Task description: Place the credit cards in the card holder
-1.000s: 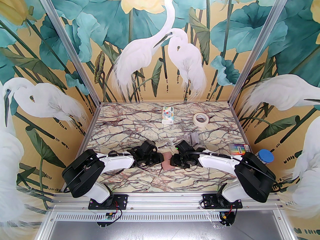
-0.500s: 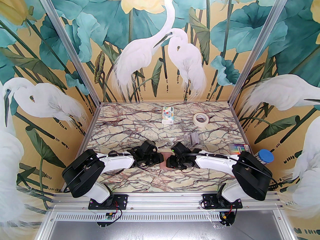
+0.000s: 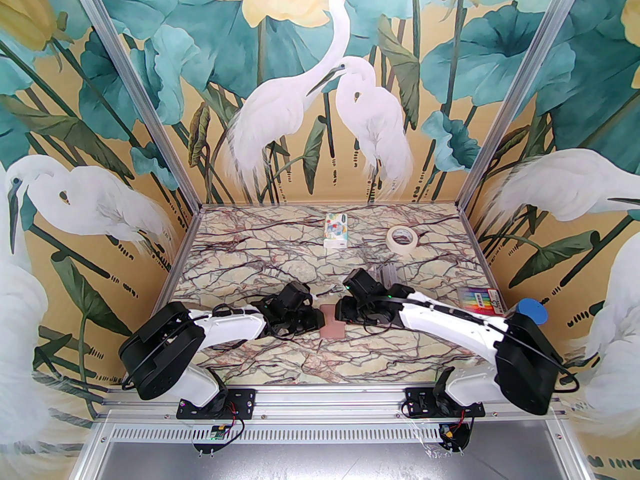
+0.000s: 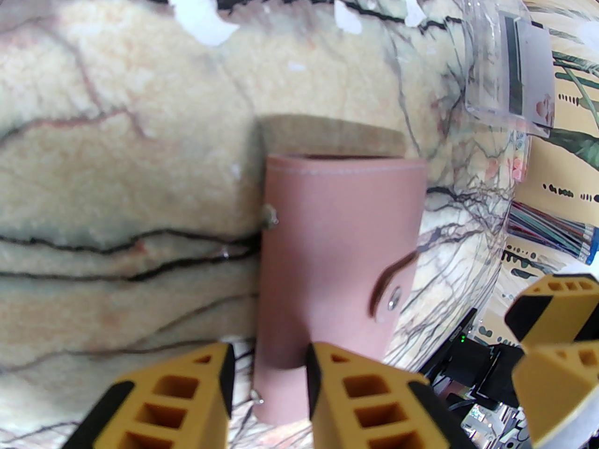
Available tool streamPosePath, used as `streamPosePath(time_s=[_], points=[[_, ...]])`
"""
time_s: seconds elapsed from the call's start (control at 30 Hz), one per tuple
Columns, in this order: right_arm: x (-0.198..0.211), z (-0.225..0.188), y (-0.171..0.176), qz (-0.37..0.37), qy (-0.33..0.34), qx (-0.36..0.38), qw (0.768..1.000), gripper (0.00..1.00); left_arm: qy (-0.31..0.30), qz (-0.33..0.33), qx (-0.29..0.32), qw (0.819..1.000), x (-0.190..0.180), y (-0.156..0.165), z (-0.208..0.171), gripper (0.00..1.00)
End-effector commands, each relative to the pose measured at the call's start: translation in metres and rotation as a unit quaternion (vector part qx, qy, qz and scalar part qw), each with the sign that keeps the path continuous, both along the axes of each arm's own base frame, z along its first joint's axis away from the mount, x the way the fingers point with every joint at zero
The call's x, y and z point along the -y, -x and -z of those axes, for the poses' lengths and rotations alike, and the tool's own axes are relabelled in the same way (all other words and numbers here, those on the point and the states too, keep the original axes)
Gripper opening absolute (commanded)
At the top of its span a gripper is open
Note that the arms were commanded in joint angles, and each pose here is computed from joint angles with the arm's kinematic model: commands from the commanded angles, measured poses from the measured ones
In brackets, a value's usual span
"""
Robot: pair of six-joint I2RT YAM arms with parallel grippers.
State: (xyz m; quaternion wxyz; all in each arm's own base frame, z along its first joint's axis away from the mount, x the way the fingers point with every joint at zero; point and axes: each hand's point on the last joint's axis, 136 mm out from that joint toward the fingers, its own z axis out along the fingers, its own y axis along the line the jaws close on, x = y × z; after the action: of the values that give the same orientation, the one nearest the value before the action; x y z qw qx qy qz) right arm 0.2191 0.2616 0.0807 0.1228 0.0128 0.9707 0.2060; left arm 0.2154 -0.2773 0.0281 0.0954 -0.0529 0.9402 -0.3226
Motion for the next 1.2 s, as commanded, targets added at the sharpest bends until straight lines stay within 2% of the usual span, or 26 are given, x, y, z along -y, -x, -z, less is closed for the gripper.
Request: streamPosePath(time_s=[0.0,0.4,1.17], points=[[-0.006,0.006,-0.003,-0.006,0.001,-0.021,1.000,0.36,0.015,0.017,0.003,1.000,0.004,0.003,-0.001,0.29],[-0.026,0.021,-0.008,-0.024,-0.004,-0.055,0.998,0.33,0.015,0.018,-0.001,1.000,0.004,0.005,0.003,0.25],[-0.027,0.039,-0.009,-0.029,0.020,-0.079,0.996,0.30,0.010,0.015,-0.007,1.000,0.002,0.006,0.010,0.24]])
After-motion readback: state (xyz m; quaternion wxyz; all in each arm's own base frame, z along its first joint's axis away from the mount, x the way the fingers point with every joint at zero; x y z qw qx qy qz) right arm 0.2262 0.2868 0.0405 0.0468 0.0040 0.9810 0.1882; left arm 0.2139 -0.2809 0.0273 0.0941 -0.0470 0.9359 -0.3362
